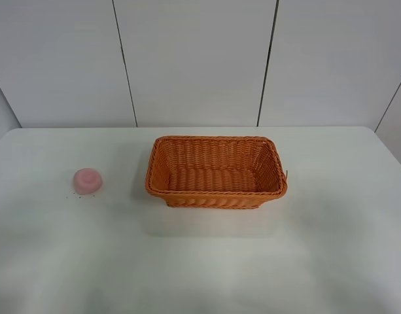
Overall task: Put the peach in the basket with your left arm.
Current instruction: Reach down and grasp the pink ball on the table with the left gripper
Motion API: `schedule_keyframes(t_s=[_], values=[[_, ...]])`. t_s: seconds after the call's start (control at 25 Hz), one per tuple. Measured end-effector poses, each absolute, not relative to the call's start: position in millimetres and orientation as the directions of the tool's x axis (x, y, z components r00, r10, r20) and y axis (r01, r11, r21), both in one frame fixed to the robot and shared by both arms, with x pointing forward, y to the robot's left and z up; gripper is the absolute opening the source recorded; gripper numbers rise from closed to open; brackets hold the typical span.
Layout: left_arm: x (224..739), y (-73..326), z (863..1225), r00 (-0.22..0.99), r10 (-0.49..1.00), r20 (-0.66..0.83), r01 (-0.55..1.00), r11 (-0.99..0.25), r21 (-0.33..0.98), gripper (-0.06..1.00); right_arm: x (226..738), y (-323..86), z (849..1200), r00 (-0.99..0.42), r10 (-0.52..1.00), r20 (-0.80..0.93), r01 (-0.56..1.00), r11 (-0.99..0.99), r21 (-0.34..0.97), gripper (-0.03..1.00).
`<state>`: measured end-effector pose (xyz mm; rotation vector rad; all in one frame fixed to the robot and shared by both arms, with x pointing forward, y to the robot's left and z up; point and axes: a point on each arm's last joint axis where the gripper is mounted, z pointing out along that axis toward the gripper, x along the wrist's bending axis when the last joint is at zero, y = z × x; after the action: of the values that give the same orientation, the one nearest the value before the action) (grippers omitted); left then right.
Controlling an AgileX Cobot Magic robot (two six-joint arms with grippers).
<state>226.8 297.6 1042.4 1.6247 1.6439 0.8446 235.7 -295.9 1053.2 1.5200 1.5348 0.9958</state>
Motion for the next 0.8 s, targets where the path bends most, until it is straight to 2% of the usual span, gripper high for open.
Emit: schedule_keyframes(t_s=[0.28, 0.44, 0.6, 0.8], values=[[227, 298, 1043, -0.002, 1.0, -0.018, 0.567, 0.016, 0.824, 0.78, 236, -296, 1053, -0.019, 1.0, 0.015, 0.421, -0.005, 0.907, 0.69], [235, 297, 1061, 0.001, 1.0, -0.025, 0.593, 0.02, 0.805, 0.78, 236, -296, 1053, -0.019, 1.0, 0.015, 0.421, -0.005, 0.907, 0.69], [275, 297, 1091, 0.005, 0.999, -0.05, 0.698, 0.032, 0.715, 0.78, 236, -296, 1053, -0.019, 1.0, 0.015, 0.421, -0.005, 0.907, 0.69], [367, 300, 1110, -0.006, 0.998, -0.055, 0.808, 0.038, 0.587, 0.78, 236, -296, 1053, -0.019, 1.0, 0.015, 0.421, -0.005, 0.907, 0.69]])
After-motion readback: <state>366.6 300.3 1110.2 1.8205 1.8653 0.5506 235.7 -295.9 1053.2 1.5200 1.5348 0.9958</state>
